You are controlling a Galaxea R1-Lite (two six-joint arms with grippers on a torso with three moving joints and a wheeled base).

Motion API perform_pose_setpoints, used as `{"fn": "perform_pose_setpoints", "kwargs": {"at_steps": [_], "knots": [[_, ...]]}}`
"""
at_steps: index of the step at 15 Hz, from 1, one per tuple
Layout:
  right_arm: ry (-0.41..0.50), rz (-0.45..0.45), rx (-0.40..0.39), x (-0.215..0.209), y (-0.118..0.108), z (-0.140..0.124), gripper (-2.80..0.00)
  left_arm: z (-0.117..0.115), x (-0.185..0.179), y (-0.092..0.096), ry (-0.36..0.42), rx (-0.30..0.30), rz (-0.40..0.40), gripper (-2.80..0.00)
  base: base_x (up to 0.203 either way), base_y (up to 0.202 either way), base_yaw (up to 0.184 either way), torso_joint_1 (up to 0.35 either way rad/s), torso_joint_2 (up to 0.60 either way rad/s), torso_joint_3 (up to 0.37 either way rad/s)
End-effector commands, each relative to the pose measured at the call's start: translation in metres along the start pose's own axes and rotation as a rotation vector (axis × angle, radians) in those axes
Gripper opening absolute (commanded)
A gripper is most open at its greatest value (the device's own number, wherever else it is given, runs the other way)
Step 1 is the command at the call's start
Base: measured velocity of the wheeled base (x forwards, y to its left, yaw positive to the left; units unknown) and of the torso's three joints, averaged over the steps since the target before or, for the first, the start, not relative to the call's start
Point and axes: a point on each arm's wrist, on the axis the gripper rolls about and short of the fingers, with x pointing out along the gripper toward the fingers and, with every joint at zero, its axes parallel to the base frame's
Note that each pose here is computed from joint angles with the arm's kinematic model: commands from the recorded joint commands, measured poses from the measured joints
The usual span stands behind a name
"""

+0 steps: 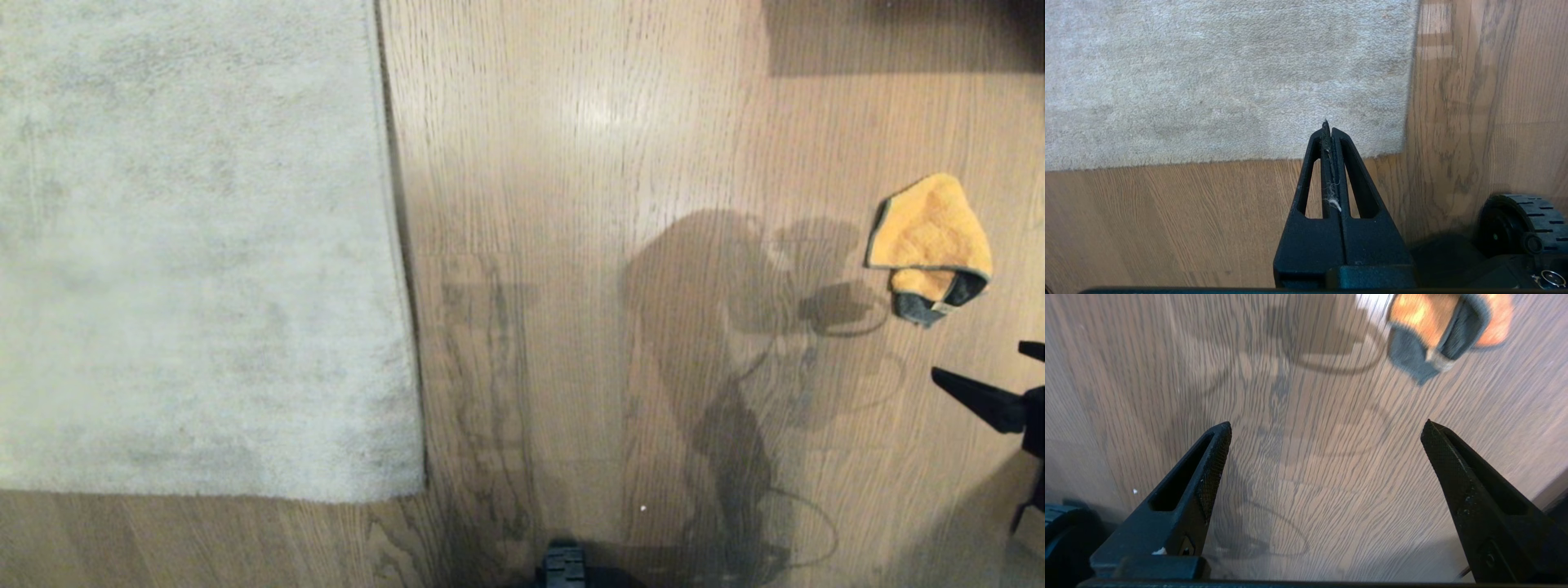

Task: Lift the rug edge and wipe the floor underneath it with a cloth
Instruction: Put down the rag

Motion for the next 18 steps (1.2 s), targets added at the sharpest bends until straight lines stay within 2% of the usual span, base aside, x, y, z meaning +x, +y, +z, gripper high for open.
{"fn": "perform_pose_setpoints", "kwargs": {"at_steps": [1,14,15,18], "knots": [[-0.036,-0.006,-0.017,-0.01,0.004,0.003,0.0,0.0,0.0,0.0,-0.001,0.0,0.001,-2.8,0.0,0.0,0.0,0.0,0.0,0.0],[0.005,0.009,0.0,-0.026,0.016,-0.015,0.0,0.0,0.0,0.0,-0.001,0.0,0.001,-2.8,0.0,0.0,0.0,0.0,0.0,0.0],[0.003,0.011,-0.002,-0.026,0.016,-0.014,-2.8,0.0,0.0,0.0,-0.001,0.0,0.001,-2.8,0.0,0.0,0.0,0.0,0.0,0.0],[-0.003,0.02,0.0,-0.029,0.018,-0.015,-2.8,0.0,0.0,0.0,-0.001,0.0,0.001,-2.8,0.0,0.0,0.0,0.0,0.0,0.0]]}}
